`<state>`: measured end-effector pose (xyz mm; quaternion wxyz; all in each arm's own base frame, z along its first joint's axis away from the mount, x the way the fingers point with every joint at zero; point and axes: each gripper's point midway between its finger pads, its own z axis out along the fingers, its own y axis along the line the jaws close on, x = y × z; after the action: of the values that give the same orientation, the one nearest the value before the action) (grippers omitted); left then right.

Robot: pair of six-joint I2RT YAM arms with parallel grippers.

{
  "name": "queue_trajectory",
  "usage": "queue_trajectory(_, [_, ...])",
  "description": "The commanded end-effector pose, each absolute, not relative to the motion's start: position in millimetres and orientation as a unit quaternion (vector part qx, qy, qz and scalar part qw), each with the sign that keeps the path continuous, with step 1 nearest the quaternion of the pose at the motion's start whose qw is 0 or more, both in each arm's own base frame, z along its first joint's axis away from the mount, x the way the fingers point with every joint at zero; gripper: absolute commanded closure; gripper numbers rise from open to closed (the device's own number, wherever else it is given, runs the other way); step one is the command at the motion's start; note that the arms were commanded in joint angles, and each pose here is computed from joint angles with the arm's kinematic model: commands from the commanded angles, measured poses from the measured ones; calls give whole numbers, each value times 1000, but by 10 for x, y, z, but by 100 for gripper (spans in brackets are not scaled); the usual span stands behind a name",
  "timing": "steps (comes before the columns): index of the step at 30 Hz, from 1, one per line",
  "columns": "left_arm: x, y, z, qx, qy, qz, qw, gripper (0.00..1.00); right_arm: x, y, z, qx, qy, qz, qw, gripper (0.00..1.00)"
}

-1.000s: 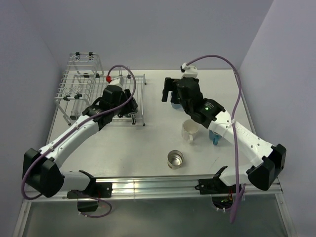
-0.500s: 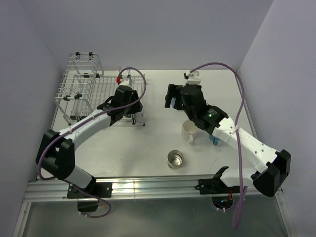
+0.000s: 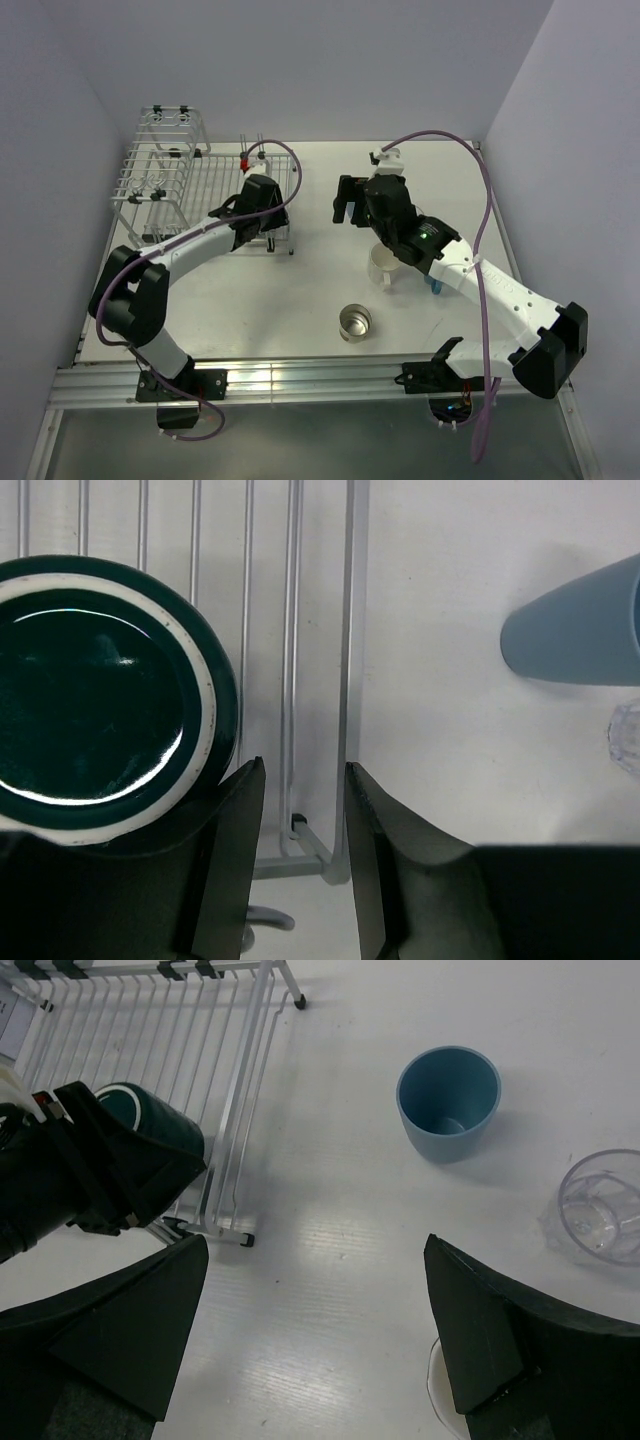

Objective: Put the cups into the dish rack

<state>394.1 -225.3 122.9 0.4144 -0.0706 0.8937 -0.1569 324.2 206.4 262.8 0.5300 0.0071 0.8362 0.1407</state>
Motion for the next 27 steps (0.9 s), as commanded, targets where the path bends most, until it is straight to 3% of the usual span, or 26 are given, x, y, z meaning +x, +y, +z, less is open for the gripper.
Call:
queue_trajectory(1, [4190,-2174,1400,-90,875,-140,454,56,3244,2068,2800,13,818,161,552,4])
queue_trajectory(27, [4572,-1329,1066,-198,866,3,458,54,3246,2091,2750,-1,822,156,547,4])
